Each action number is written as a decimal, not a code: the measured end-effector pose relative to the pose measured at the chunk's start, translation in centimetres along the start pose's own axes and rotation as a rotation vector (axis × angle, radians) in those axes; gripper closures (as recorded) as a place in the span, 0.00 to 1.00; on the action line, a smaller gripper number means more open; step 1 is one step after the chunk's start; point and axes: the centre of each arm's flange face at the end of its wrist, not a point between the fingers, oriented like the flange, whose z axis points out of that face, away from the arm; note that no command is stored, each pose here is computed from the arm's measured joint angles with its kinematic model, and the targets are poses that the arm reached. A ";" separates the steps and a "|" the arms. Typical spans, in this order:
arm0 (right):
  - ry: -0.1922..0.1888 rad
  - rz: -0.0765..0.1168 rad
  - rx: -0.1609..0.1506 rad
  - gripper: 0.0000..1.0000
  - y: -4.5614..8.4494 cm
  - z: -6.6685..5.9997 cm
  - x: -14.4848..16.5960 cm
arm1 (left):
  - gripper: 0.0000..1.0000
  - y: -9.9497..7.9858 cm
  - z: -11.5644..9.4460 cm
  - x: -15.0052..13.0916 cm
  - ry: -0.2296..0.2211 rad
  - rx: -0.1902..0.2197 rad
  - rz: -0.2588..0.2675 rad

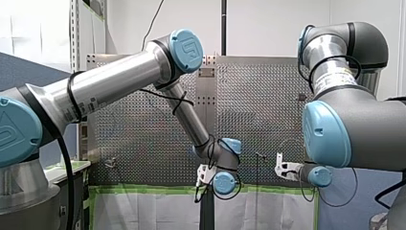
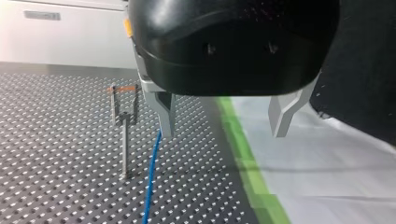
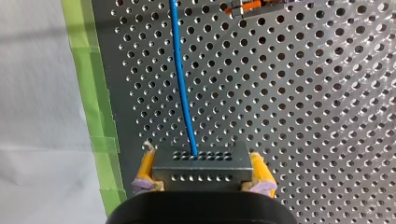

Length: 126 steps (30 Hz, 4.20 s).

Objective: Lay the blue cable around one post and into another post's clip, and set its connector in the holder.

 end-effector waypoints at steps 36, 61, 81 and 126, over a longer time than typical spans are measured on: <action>-0.001 -0.003 0.003 1.00 -0.2 0.0 0.0 | 0.00 0.2 3.6 -2.7 -0.078 -0.034 -0.050; -0.007 -0.010 0.003 1.00 -0.3 0.0 -0.1 | 0.42 -0.4 3.9 -3.0 -0.097 0.031 -0.047; -0.007 -0.012 0.004 1.00 -0.3 0.0 -0.1 | 0.84 -0.2 3.7 -2.8 -0.086 0.004 0.040; -0.013 -0.018 -0.001 1.00 -0.5 -0.1 -0.2 | 0.49 0.4 4.2 -2.8 -0.086 -0.012 0.009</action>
